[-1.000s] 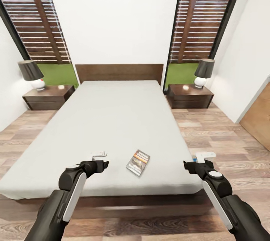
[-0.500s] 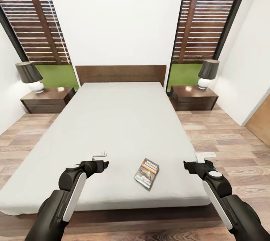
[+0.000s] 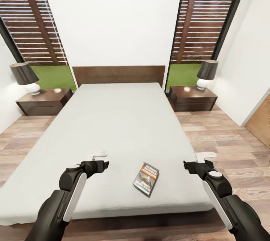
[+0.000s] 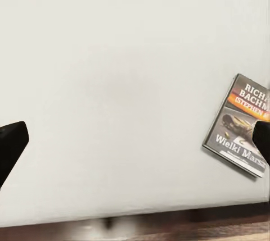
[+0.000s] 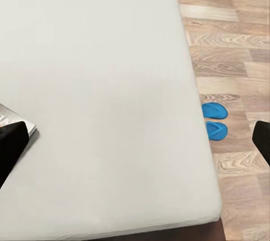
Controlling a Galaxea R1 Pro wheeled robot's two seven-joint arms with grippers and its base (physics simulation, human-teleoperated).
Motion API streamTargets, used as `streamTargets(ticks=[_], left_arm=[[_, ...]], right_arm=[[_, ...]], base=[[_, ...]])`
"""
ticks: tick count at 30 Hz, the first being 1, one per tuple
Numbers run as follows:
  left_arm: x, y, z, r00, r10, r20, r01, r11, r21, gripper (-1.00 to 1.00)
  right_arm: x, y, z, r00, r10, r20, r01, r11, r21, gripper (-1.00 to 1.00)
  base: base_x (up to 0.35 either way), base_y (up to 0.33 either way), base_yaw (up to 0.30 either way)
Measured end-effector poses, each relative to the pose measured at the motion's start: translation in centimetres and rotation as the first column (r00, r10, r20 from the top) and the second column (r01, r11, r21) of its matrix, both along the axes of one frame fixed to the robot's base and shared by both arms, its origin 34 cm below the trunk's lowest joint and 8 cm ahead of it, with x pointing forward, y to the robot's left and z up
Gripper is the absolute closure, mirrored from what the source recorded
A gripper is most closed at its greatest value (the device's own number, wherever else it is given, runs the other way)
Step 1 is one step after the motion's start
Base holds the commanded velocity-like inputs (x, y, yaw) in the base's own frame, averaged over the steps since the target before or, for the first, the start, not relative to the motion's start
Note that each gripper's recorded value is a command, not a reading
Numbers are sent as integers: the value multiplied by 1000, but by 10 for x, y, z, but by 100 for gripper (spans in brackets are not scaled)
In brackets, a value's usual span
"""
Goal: In the bedroom, move the book from the bed onto either nightstand, and place the two sandals side by side next to the bed.
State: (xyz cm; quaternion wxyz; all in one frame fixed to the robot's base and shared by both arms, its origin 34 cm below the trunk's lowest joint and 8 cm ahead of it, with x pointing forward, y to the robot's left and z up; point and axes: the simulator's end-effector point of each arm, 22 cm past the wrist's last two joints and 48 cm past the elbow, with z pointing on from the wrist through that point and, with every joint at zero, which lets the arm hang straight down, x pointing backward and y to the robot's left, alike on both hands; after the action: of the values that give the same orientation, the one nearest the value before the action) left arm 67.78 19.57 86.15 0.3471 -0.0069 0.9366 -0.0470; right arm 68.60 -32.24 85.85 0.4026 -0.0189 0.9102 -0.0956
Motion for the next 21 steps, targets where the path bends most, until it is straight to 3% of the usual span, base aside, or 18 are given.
streamTargets(ticks=[5, 21], left_arm=[[0, 0, 0, 1000, 0, 0, 0, 1000, 0, -100], [0, -1, -1, 1000, -1, -2, 1, 1000, -4, -100]], right_arm=[[0, 0, 0, 1000, 0, -1, 0, 1000, 0, -100], [0, 0, -1, 1000, 1, 1, -1, 1000, 0, -100]], base=[[119, 0, -152], [3, 0, -4]])
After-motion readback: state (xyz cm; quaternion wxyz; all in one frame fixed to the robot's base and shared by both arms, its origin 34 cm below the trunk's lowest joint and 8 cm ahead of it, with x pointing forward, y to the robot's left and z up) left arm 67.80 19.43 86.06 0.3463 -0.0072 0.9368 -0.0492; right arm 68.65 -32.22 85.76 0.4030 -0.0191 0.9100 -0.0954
